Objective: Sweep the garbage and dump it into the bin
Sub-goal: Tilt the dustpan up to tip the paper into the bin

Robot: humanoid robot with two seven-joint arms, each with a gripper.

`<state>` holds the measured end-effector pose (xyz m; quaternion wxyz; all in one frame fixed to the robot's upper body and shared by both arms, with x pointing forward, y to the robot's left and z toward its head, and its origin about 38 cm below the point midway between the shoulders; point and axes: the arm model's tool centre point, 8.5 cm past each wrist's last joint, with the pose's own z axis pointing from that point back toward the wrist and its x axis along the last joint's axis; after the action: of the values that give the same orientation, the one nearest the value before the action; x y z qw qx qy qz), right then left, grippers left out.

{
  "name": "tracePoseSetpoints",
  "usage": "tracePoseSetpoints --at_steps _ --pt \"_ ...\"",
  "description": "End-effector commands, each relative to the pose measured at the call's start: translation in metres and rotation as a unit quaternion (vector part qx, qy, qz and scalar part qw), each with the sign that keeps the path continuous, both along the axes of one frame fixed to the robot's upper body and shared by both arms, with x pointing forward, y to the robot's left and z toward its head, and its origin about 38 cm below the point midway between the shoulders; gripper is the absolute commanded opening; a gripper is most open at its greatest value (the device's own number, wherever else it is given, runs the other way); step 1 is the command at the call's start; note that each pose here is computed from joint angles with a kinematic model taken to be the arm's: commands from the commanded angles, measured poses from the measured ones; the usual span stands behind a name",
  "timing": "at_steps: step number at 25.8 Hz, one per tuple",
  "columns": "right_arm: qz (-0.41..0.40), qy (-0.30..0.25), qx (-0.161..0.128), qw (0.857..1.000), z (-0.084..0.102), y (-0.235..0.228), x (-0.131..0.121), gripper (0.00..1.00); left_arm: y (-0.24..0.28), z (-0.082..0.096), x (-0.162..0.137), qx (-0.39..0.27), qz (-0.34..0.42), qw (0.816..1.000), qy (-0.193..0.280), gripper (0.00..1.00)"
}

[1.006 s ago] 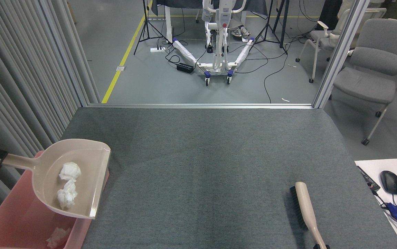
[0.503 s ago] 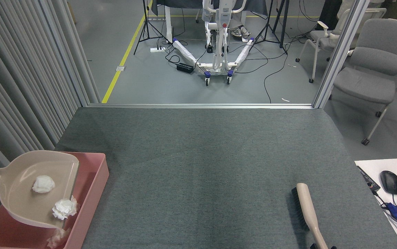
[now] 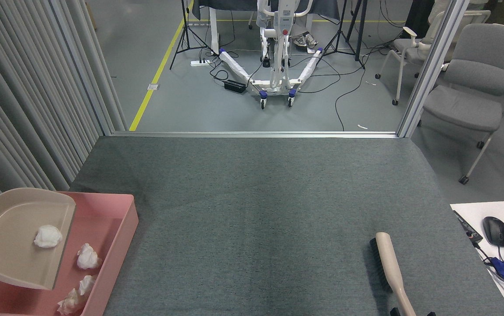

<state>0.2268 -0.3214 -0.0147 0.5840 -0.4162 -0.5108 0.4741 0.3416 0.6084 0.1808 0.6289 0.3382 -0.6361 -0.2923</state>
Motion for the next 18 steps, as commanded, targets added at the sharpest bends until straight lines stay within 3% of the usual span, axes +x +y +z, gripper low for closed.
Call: tracePoseSetpoints --at_steps 1,6,11,13,18 --pt "0.003 -0.006 0.0 1.0 0.004 0.001 0.0 0.9 -0.006 0.005 0.004 0.058 -0.024 0.998 -0.004 0.0" --pt "0.008 -0.022 0.001 1.0 0.014 0.005 0.001 0.9 -0.009 0.017 0.012 0.133 -0.029 0.99 -0.023 0.0" --pt "0.01 -0.05 0.0 0.999 0.031 0.008 0.002 0.9 -0.008 0.036 0.021 0.13 -0.028 0.99 -0.044 0.0" --pt "0.008 -0.066 -0.001 0.998 0.038 0.007 0.002 0.9 -0.01 0.046 0.026 0.106 -0.03 0.992 -0.059 0.0" --pt "0.002 -0.079 -0.007 0.997 0.048 0.001 0.003 0.9 -0.022 0.059 0.032 -0.033 -0.045 0.994 -0.097 0.0"
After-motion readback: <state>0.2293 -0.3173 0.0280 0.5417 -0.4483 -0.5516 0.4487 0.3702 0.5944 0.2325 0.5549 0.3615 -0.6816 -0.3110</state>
